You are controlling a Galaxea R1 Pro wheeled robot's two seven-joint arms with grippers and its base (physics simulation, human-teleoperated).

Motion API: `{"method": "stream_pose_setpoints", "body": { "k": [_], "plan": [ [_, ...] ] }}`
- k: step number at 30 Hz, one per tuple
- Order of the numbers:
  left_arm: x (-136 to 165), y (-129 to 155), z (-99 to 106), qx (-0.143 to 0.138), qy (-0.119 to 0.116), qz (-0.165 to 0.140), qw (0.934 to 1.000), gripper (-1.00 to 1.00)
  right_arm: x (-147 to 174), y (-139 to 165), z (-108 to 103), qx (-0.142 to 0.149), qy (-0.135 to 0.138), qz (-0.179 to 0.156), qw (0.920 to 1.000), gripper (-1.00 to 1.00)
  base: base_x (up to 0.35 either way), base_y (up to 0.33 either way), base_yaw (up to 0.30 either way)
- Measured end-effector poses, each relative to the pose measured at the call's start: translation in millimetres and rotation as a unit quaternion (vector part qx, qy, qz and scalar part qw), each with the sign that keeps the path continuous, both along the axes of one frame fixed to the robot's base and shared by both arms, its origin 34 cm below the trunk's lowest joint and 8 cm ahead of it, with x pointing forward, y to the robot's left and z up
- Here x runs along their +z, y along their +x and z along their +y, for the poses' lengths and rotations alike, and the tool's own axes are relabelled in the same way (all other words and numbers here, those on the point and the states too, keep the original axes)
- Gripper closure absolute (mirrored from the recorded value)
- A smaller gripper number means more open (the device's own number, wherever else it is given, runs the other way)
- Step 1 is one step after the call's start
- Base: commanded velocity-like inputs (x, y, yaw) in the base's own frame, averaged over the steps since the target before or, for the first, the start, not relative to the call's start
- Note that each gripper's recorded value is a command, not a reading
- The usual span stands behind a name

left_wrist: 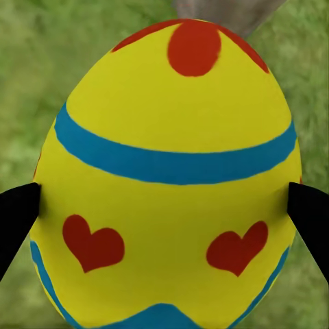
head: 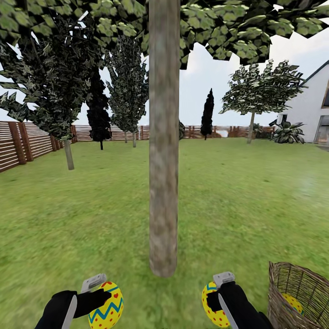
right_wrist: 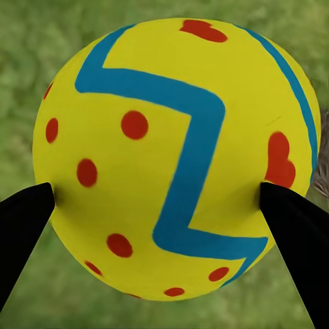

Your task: Take the three Easter eggs out of the wicker basket on the lawn in the garden, then place them on the lawn next to a single tree (choose any tree) so that all three eggs are next to the same tree and none are left in the basket.

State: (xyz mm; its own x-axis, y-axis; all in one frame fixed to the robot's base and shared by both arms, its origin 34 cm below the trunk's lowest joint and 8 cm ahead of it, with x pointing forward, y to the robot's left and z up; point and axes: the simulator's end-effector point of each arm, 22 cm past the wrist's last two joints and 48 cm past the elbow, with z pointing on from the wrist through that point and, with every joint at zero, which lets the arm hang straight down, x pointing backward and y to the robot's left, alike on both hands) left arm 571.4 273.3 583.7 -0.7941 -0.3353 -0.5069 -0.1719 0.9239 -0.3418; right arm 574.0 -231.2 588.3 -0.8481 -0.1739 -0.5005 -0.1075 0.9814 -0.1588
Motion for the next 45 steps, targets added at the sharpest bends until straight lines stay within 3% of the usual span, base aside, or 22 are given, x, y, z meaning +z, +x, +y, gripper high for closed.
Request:
{"method": "stream_pose_setpoints", "body": {
  "k": [17, 22, 45],
  "plan": [
    [-38, -8, -5, -0.002, -0.004, 0.004, 1.0, 1.0, -34, -5, 1, 0.0, 0.0, -0.001, 1.0, 1.0, 0.0, 0.0, 0.0],
    [-48, -10, -6, -0.002, -0.005, 0.004, 1.0, 1.0, -45, -8, 11, 0.018, -0.007, -0.001, 0.9998, 1.0, 0.0, 0.0, 0.0],
    [-97, -19, -4, 0.0, -0.005, 0.003, 1.0, 1.0, -94, -18, 9, 0.017, -0.008, -0.001, 0.9998, 1.0, 0.0, 0.0, 0.0]
  ]
}}
